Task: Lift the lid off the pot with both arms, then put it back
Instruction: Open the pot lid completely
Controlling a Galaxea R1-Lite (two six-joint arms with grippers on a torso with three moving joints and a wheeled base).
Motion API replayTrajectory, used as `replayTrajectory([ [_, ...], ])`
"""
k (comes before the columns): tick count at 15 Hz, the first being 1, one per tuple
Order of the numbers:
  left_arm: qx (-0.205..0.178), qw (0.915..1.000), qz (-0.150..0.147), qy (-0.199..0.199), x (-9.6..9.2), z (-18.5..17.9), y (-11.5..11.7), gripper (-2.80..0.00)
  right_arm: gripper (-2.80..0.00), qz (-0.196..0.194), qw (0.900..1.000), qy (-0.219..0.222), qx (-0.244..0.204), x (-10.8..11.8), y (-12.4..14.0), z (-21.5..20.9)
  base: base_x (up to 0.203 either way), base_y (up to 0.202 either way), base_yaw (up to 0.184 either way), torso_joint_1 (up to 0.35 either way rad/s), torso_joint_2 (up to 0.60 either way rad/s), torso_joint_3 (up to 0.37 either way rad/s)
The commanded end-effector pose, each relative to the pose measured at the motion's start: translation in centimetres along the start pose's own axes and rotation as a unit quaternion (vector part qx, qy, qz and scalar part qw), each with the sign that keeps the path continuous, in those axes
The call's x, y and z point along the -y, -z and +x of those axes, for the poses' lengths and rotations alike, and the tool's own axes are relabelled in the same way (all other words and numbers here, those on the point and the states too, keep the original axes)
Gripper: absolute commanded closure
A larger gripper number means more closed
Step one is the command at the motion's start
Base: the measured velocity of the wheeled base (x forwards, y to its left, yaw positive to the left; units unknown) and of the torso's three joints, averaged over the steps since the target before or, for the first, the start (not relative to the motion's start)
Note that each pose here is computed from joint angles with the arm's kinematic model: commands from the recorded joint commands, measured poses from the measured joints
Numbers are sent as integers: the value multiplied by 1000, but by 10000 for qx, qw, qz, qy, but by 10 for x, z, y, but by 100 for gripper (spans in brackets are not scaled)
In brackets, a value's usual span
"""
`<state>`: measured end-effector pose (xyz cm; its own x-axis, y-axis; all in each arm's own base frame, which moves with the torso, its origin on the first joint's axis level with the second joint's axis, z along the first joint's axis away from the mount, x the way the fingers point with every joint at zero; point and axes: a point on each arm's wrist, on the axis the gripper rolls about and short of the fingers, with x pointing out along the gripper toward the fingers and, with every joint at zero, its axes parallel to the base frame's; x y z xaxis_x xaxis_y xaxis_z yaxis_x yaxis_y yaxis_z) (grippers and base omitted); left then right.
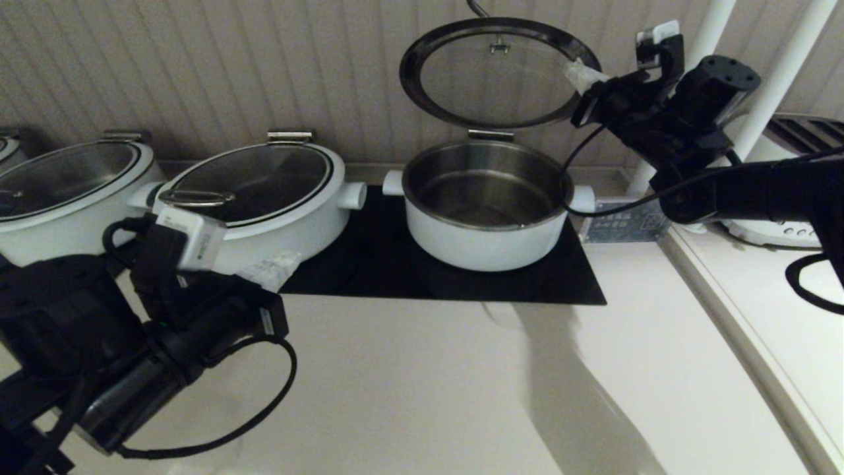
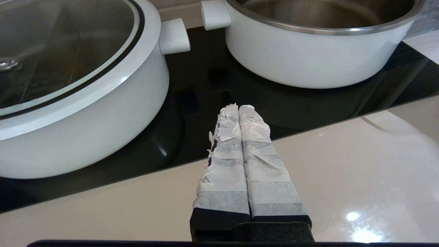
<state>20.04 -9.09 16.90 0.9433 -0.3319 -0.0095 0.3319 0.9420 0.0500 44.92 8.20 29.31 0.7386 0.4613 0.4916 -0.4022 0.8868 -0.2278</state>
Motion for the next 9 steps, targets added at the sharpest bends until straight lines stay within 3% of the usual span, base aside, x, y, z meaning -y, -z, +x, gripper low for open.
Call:
replayTrajectory([
  [1, 17, 10000, -2, -10, 0, 0, 0, 0, 0, 5, 10000, -28, -16, -1, 3, 0, 0, 0, 0, 0, 0, 0],
  [9, 9, 10000, -1, -5, 0, 1, 0, 0, 0, 129, 9993, -90, -329, -8, 16, -14, 0, 0, 0, 0, 0, 0],
])
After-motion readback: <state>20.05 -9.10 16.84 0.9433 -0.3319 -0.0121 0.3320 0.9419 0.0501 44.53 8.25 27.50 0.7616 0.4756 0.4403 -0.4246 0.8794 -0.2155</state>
